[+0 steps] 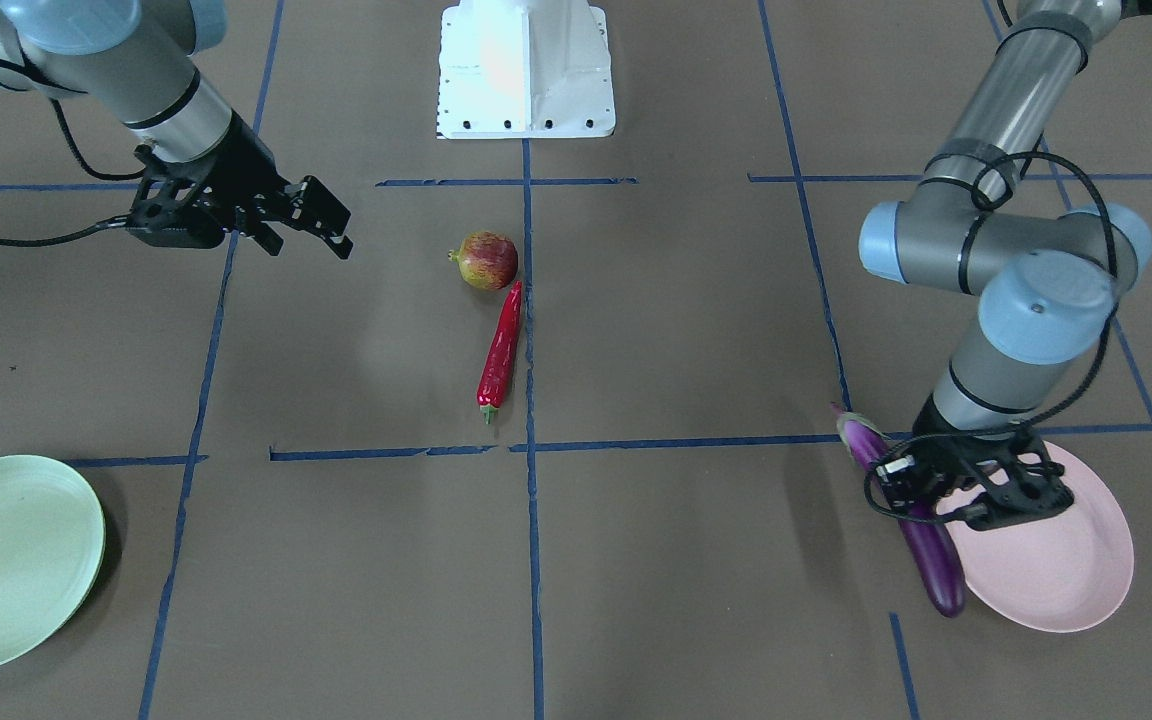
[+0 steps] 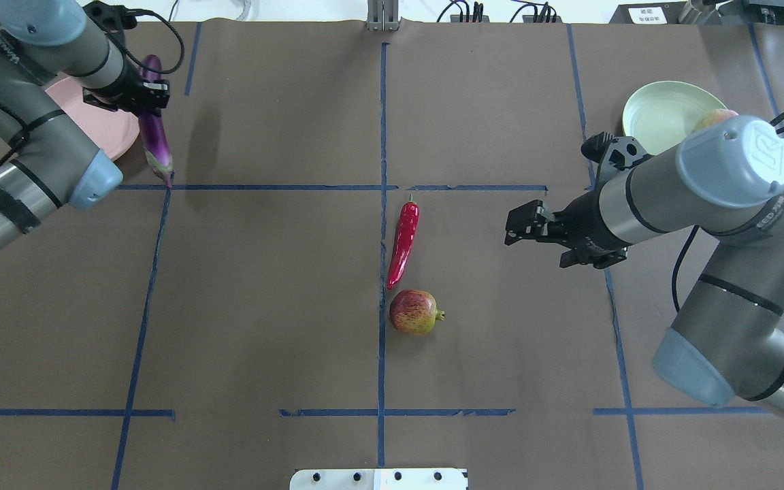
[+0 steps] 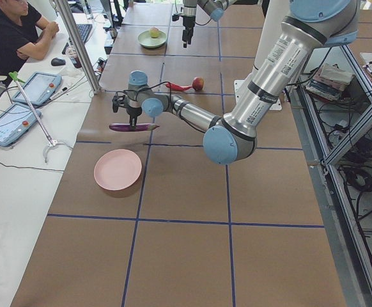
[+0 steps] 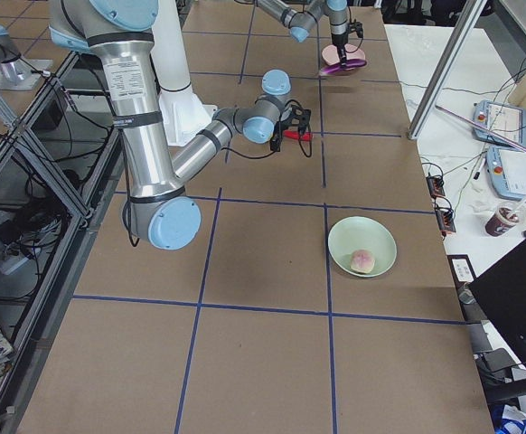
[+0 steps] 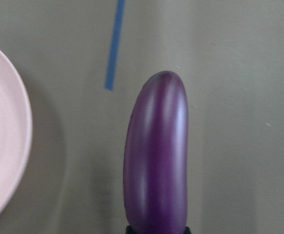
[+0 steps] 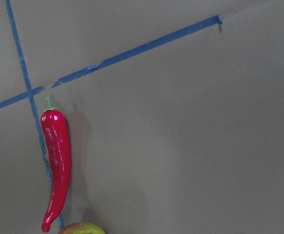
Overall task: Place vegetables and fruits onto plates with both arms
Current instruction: 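Carry the eggplant to the pink plate with the left gripper while the right reaches out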
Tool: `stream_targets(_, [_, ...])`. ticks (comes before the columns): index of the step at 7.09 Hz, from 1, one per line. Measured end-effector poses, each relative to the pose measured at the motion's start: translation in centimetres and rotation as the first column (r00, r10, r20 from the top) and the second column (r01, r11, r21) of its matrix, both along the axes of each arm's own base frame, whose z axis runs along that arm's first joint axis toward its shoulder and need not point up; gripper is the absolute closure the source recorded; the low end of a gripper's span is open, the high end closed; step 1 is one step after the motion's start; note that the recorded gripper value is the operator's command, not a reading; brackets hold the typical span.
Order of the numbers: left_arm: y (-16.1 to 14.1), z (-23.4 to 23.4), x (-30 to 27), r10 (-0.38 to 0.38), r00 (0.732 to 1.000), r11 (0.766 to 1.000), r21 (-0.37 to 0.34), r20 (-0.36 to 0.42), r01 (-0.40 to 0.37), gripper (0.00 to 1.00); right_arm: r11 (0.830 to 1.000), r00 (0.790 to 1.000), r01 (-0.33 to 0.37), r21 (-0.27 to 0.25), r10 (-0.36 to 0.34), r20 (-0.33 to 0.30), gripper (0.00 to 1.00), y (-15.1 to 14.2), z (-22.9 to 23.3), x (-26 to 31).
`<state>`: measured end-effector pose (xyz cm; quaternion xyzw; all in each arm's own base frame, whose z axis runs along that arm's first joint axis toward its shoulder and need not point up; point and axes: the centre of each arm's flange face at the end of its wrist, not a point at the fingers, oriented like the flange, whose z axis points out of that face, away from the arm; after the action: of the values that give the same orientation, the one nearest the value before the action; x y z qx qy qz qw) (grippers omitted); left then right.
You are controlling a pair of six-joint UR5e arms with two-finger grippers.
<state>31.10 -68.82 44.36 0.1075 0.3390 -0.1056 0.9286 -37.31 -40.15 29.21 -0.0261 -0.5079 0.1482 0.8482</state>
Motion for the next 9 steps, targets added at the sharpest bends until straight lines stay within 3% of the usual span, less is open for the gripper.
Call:
stream_targets(1, [-1.7,3.3,-3.0,0.026,0.998,1.0,0.0,0.055,-0.026,0.93,1.0,1.0,-0.01,-0.005,0.01,0.001,0.0,0.9,-0.5,-1.4])
stream_targets(2, [-2.7,6.0,-5.2,0.061,0.993,0.998,0.0,0.097,-0.061,0.79,1.0,1.0,-0.015,-0.01,0.015,0.003,0.0,1.7,-1.0,-2.4])
stream_targets(3, [-3.1,7.8,-6.5,0.09,0.988,0.996,-0.001,0.123,-0.091,0.37,1.0,1.0,-0.015,-0.011,0.016,0.006,0.0,2.3,-1.4,-3.3])
stream_targets(4, [-3.2,8.7,-7.3,0.112,0.984,0.994,0.002,0.139,-0.113,0.17,1.0,1.0,-0.021,-0.015,0.021,0.007,0.0,3.0,-1.6,-4.1])
stream_targets(5, [-3.4,9.1,-8.2,0.13,0.982,0.991,0.008,0.14,-0.132,0.03,0.999,0.999,-0.034,-0.027,0.034,0.001,0.0,3.8,-2.3,-5.4])
stream_targets(7, [-3.7,8.9,-9.3,0.144,0.984,0.989,0.006,0.104,-0.145,0.0,0.993,0.994,-0.087,-0.074,0.082,-0.075,0.0,6.4,-5.0,-9.9])
stream_targets(9, [-3.7,8.6,-9.5,0.146,0.985,0.989,0.006,0.088,-0.147,0.0,0.99,0.985,-0.127,-0.062,0.119,-0.124,0.0,8.9,-6.5,-13.4])
